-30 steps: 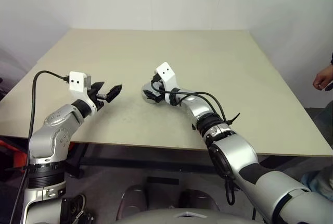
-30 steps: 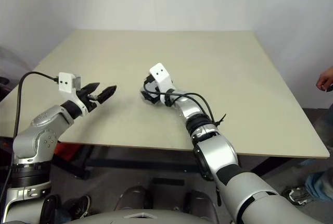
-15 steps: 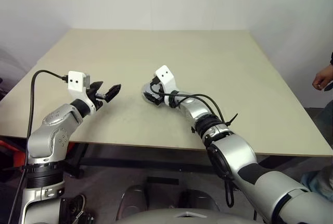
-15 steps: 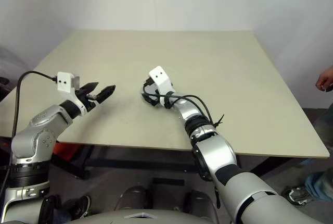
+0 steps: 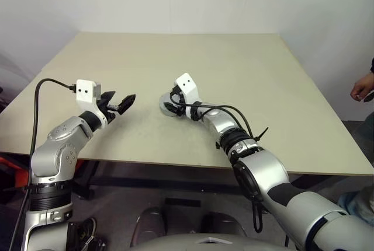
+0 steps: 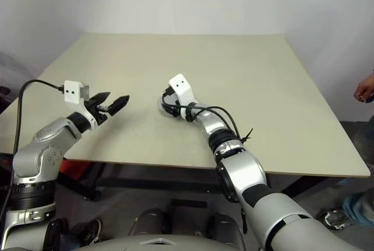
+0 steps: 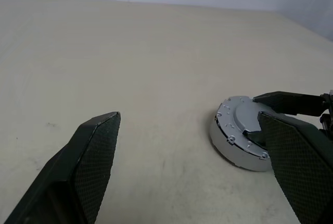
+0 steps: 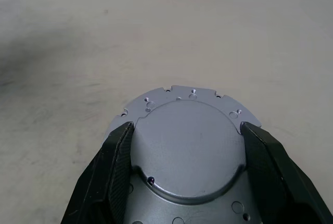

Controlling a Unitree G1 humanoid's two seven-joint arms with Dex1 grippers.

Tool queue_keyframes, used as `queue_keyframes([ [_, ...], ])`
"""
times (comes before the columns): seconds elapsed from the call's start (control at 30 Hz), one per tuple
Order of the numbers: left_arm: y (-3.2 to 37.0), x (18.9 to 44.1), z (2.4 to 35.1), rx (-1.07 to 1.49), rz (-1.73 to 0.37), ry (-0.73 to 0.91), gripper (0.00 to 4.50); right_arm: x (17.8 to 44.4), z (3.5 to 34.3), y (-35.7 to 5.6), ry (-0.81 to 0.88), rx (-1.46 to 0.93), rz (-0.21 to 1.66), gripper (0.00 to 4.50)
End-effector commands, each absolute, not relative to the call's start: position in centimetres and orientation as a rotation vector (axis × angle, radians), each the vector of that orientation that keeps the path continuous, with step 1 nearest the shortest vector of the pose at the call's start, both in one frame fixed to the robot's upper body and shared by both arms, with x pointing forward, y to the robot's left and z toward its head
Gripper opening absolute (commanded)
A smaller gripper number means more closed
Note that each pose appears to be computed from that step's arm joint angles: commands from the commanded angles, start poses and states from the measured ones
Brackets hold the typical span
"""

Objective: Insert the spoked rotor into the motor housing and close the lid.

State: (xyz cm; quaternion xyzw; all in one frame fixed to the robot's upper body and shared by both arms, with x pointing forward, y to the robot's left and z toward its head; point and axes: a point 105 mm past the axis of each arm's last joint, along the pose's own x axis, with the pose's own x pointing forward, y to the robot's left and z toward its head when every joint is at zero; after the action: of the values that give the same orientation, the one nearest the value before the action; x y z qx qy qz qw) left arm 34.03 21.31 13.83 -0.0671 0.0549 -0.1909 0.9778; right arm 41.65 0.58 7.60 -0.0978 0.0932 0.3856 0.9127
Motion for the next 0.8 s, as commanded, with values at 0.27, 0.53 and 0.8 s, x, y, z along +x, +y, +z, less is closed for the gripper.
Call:
queue_keyframes([
  [0.27,20.6,33.6,15.1,-0.126,-0.412,0.064,4.5,41.7,8.9,1.4,0.144,-0.206,0.825,3.13],
  [0.53,20.5,33.4,15.1,-0.127,-0.411,0.068,4.5,41.3,8.2,1.8,0.159,-0.248,0.848,3.13],
  [0.8,20.3,33.2,15.0,-0.131,-0.412,0.071,4.5,41.0,7.9,2.3,0.166,-0.292,0.887,3.13],
])
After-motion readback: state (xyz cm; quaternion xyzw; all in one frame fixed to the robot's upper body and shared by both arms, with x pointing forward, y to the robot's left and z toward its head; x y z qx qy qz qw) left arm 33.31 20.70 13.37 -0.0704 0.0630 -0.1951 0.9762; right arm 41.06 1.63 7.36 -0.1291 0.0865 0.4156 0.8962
